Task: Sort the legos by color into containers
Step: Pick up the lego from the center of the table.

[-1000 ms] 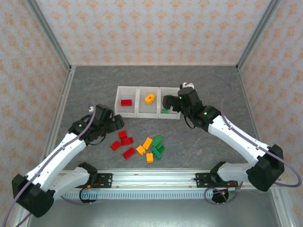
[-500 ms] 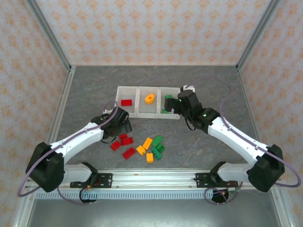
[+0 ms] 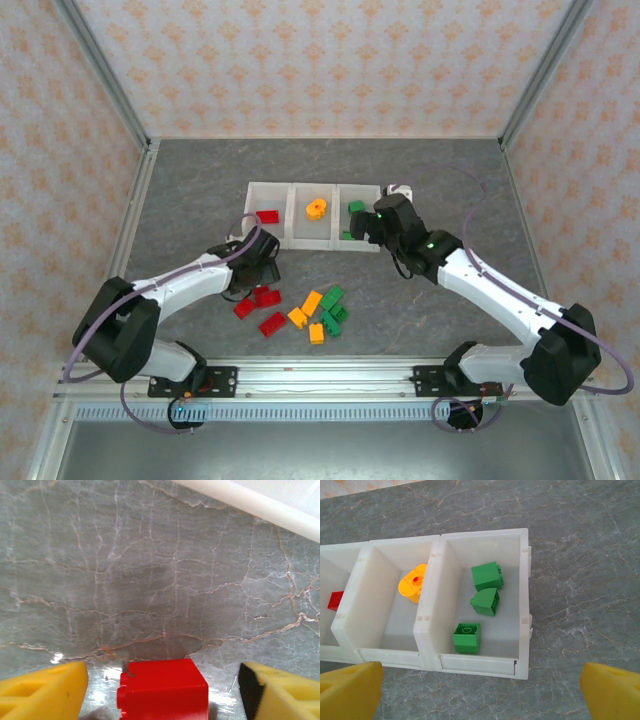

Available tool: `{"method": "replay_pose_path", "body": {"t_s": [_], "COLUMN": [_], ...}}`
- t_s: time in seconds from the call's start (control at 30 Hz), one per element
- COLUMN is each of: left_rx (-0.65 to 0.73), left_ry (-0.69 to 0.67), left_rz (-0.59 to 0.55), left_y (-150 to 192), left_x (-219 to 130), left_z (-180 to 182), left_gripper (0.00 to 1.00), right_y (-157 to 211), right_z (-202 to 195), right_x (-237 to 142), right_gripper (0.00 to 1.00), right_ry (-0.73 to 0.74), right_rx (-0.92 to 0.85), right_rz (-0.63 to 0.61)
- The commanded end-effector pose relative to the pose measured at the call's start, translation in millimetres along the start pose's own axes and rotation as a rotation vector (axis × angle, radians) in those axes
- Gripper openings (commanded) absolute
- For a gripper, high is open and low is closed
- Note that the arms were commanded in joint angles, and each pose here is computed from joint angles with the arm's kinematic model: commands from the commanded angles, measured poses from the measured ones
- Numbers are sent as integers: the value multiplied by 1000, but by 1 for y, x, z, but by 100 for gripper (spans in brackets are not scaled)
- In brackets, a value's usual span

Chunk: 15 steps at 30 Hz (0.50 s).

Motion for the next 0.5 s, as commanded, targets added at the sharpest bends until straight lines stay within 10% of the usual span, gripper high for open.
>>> {"method": "replay_pose_path", "body": {"t_s": [0.0,0.47], "left_rx": [19,27], "left_ry": [-21,-18], "left_rz": [30,21], "left_y": [5,5], "left_x": [11,17], "left_z": [0,-1], "left_gripper": [70,47], "right_y": [3,-1], "right_z": [-7,-10], "right_x": [4,7], "right_gripper": [100,100], "right_ry": [63,120], "right_rx": [-22,-18], "right_rz": [-9,-26]}}
Point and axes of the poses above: each hand's point on the last joint's axis, 136 mm out from that joint toward the fingers, its own x axis out along the fingers, its own z axis along the line the jaws close on, y = z × x, the point moved 8 cm from there along -x, back along the fingers, and after that the axes turned 4 degrees about x, right-handed, at the moved point
